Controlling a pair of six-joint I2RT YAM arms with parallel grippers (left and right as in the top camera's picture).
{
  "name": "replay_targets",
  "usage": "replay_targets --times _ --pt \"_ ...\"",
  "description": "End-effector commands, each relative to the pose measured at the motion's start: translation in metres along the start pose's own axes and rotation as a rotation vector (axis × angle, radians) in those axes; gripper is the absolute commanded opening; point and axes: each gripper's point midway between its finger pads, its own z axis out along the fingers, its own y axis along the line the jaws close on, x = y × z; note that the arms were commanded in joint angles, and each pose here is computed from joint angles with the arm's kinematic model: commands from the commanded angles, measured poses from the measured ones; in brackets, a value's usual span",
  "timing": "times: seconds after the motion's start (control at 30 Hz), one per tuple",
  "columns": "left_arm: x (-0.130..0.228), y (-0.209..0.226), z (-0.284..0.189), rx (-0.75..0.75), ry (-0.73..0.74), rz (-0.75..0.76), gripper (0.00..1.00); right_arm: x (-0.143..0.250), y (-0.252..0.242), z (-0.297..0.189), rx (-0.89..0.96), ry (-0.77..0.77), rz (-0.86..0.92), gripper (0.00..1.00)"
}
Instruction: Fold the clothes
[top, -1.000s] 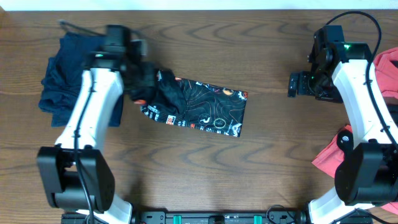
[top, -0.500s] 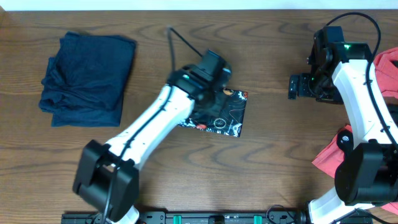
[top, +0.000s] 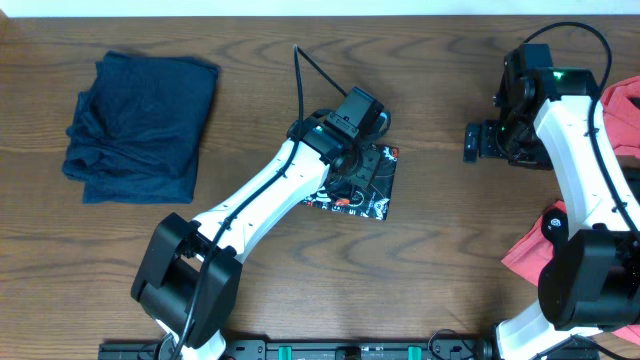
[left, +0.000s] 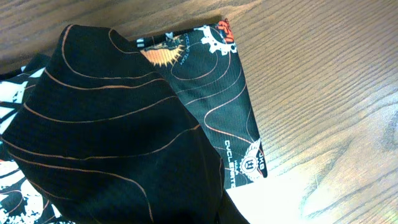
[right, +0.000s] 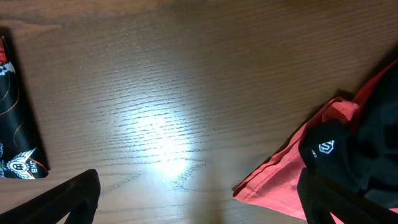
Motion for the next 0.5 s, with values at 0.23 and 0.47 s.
replay_targets --times 0.23,0.47 --pt "-0.007 -0.026 -0.005 0.144 -0.014 0.014 0.57 -0.003 0.000 -0.001 -0.005 -0.009 -0.012 0.99" --pt "-0.034 0.012 -0.053 0.058 -0.159 0.042 0.57 -0.007 0.034 -0.005 -0.194 -0.029 -0.106 0.99"
